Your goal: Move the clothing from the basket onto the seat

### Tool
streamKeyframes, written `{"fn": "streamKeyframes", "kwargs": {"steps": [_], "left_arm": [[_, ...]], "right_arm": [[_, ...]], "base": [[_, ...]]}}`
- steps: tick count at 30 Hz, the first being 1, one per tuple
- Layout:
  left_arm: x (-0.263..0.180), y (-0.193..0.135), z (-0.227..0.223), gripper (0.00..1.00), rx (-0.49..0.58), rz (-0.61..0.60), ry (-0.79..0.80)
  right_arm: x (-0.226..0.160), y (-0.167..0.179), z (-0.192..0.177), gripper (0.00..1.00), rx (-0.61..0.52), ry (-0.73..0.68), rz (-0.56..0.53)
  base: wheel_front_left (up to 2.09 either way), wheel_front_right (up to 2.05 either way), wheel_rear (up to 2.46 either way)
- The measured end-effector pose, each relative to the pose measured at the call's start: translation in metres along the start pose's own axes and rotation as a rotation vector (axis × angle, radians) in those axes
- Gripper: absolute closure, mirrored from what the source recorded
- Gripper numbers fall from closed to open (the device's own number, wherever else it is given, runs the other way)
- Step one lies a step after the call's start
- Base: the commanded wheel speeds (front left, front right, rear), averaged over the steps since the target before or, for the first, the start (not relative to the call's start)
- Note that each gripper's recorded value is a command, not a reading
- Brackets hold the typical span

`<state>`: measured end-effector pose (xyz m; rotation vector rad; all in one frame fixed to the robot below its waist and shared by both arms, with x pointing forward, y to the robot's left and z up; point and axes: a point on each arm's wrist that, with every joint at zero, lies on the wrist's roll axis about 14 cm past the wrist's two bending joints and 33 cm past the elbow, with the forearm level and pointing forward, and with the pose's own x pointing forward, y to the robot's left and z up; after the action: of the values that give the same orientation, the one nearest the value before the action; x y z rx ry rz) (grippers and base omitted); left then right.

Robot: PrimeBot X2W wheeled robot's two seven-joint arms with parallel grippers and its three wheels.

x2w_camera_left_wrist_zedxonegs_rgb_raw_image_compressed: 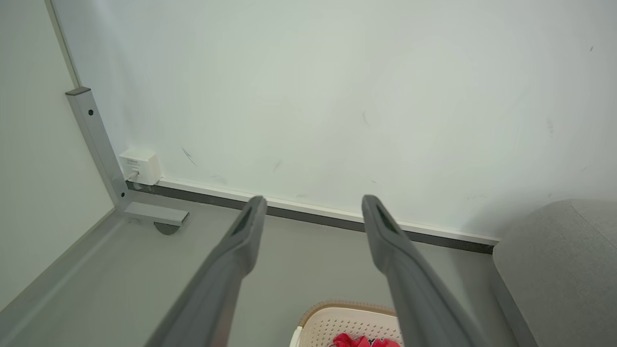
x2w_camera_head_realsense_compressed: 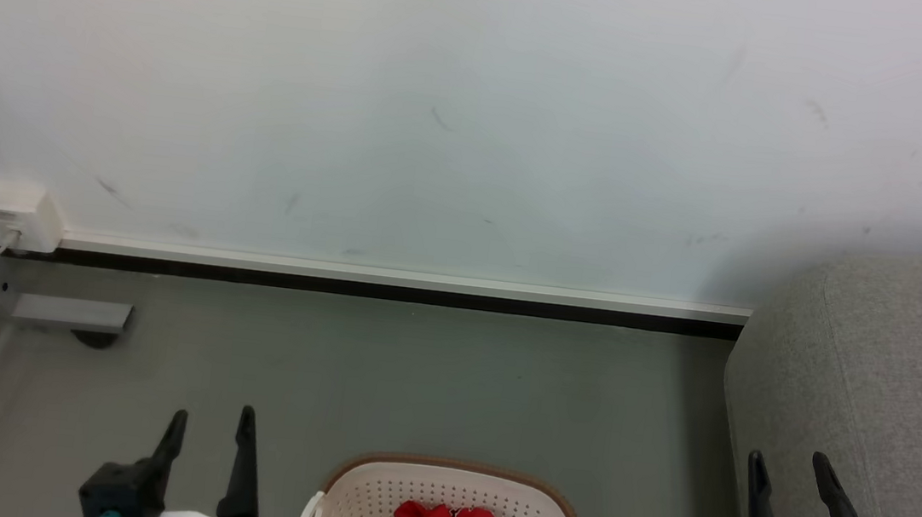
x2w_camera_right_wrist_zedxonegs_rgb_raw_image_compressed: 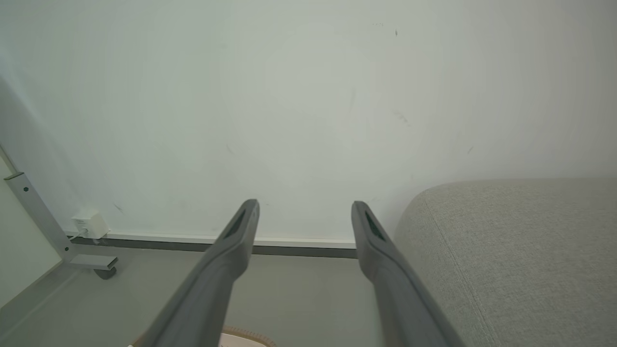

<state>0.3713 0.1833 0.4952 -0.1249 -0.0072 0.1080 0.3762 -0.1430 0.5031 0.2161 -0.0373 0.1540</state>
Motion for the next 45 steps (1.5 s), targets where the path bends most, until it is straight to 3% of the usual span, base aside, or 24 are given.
{"fn": "streamKeyframes", "kwargs": {"steps": [26,45], "left_arm": [[-0.002,0.002,0.008,0.0,0.195,-0.009,-0.071],[-0.001,-0.003,0.002,0.0,0.188,-0.033,-0.054]], "right_arm": [[-0.001,0.006,-0.007,0.0,-0.085,0.001,0.034],[-0.003,0.001,-0.011,0.0,-0.079,0.013,0.017]], "base": [[0.0,0.0,0.0],[0.0,0.0,0.0]]}}
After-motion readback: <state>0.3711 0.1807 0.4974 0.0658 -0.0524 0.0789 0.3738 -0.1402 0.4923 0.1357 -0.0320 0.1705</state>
